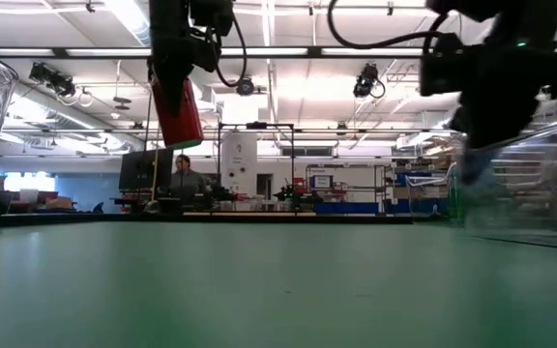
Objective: Sort soda cans
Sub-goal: Put the red-black soda can into the top center transparent bin
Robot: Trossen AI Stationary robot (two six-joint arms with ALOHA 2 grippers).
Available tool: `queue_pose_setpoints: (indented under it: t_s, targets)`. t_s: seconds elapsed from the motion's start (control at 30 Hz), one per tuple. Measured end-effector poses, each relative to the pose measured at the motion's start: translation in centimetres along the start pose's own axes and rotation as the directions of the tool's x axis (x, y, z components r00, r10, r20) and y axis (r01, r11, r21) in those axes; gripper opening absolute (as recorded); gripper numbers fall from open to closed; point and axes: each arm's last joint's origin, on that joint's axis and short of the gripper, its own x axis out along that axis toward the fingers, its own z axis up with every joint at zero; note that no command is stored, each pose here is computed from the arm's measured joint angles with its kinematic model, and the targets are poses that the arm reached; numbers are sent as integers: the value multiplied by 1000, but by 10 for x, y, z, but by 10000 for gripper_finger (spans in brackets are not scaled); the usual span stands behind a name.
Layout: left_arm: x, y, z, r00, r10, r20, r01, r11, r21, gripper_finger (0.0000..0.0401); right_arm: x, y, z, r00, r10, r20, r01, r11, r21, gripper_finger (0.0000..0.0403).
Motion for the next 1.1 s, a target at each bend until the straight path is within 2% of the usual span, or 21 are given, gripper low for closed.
queue_pose_setpoints:
  t_s: [0.23,0.5,0.87,1.0,1.1]
  targets:
    - [0,0,-2,1000,1,-19,-1,1000,-1,293,5,-27,31,991,-3,131,5,1000,-15,0]
    - [0,0,-2,1000,1,-18,-1,1000,-1,293,8,-65,52,976,-66,206,71,997,-17,0]
    - [0,0,-1,1000,0,-10,0,1000,-2,293,3,-108,81,913,-70,401,90,995,-31,0]
    - [0,0,3,1000,-2,26,2,1000,-8,293,-5,-119,92,893,-90,442,124,991,-47,0]
    - [0,0,4,999,-12,43,12,1000,-10,293,-32,-118,103,902,-78,424,125,989,-84,0]
